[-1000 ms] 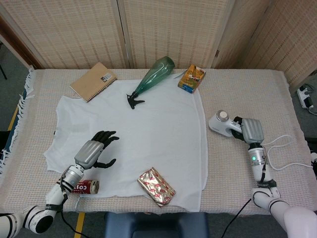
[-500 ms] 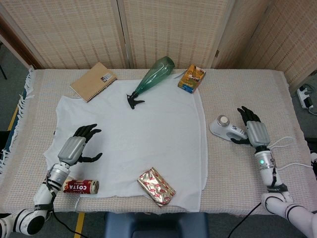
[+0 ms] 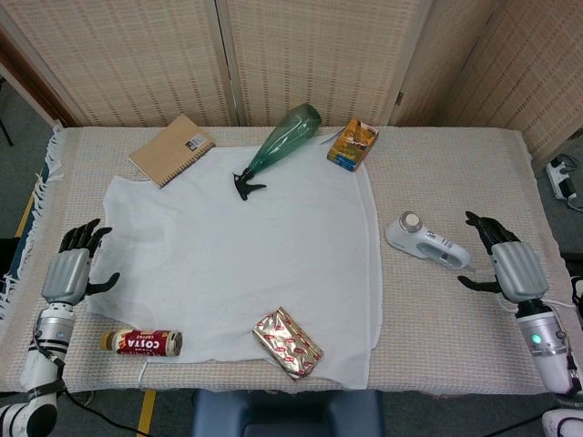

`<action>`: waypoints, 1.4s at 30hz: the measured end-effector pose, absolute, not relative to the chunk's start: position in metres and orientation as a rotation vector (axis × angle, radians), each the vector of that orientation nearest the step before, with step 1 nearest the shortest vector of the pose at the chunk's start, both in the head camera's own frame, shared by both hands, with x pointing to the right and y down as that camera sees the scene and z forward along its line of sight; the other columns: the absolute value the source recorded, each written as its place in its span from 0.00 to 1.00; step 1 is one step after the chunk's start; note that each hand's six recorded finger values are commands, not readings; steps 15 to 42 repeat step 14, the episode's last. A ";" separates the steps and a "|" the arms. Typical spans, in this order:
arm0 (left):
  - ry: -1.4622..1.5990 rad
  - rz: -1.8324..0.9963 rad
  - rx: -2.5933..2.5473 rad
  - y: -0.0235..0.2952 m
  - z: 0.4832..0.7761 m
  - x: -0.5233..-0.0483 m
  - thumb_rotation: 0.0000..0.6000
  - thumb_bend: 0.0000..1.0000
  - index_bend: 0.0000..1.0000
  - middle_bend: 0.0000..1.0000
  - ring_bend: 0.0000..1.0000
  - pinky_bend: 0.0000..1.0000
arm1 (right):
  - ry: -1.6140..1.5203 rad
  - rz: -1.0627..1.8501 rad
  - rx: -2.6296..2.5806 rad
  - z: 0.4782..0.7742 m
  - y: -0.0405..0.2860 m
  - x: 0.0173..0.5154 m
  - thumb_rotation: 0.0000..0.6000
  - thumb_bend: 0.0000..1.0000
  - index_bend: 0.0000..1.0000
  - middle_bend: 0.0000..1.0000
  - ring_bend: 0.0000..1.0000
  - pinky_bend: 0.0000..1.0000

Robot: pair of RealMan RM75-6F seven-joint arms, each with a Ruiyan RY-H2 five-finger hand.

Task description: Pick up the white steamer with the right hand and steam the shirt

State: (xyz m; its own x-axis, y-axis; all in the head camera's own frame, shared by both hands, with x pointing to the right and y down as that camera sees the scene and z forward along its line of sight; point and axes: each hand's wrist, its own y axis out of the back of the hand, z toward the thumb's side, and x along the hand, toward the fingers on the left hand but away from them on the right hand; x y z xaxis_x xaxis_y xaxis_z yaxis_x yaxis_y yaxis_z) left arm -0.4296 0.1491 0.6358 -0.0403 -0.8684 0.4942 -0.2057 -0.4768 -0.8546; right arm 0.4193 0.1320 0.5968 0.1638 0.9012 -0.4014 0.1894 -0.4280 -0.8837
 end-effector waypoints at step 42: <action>1.215 -1.627 -1.429 0.238 0.576 -0.489 1.00 0.20 0.17 0.09 0.05 0.01 | -1.122 1.408 -1.649 0.556 0.214 0.449 1.00 0.02 0.00 0.02 0.00 0.08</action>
